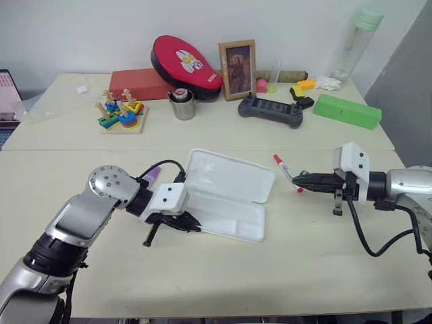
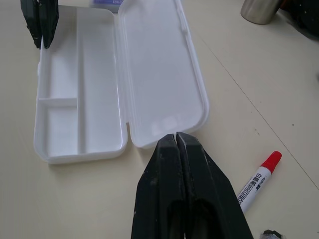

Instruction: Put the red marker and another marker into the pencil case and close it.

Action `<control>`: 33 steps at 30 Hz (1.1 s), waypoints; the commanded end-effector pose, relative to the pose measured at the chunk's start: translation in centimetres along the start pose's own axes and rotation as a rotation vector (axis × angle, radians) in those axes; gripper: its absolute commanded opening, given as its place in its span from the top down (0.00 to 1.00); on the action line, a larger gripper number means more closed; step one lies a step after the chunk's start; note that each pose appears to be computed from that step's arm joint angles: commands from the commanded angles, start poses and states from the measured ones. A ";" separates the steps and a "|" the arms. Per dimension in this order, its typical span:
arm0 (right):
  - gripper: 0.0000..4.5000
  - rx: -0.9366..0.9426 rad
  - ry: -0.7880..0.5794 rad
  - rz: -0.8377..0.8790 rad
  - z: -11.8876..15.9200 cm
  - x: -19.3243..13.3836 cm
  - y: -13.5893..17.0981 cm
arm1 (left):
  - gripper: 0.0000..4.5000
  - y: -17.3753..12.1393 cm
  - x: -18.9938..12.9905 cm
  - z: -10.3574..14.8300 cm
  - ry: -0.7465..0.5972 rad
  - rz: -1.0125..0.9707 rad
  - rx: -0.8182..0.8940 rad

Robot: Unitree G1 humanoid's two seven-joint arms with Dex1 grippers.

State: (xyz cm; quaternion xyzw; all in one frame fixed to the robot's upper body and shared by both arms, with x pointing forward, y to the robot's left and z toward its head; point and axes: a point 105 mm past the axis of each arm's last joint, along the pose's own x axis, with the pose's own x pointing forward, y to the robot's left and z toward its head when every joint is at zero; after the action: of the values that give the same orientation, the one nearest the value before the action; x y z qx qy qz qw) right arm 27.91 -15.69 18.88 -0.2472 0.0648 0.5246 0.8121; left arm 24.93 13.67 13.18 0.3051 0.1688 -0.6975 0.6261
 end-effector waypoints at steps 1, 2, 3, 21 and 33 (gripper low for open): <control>1.00 -0.046 -0.016 0.005 0.8 0.0 -0.3 | 0.99 -0.5 0.7 0.8 -0.043 0.069 -0.011; 1.00 -0.048 -0.016 0.007 0.8 0.0 -0.3 | 0.99 -0.7 1.0 0.8 -0.049 0.073 -0.020; 1.00 -0.048 -0.017 0.008 0.8 0.0 -0.3 | 0.99 -0.8 1.1 0.9 -0.053 0.076 -0.025; 1.00 -0.060 -0.014 0.006 0.8 0.0 -0.8 | 0.57 -1.3 1.4 -0.1 -0.046 0.072 -0.073; 1.00 -0.068 -0.014 0.002 1.1 -0.3 -1.0 | 0.06 -0.6 -2.3 3.3 -0.193 0.166 -0.143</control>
State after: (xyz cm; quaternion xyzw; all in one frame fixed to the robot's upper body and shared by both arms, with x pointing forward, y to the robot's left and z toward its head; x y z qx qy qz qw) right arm 28.60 -15.75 18.95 -0.2535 0.0656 0.5319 0.8053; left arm 23.89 13.45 15.30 0.2016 0.1534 -0.6601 0.7072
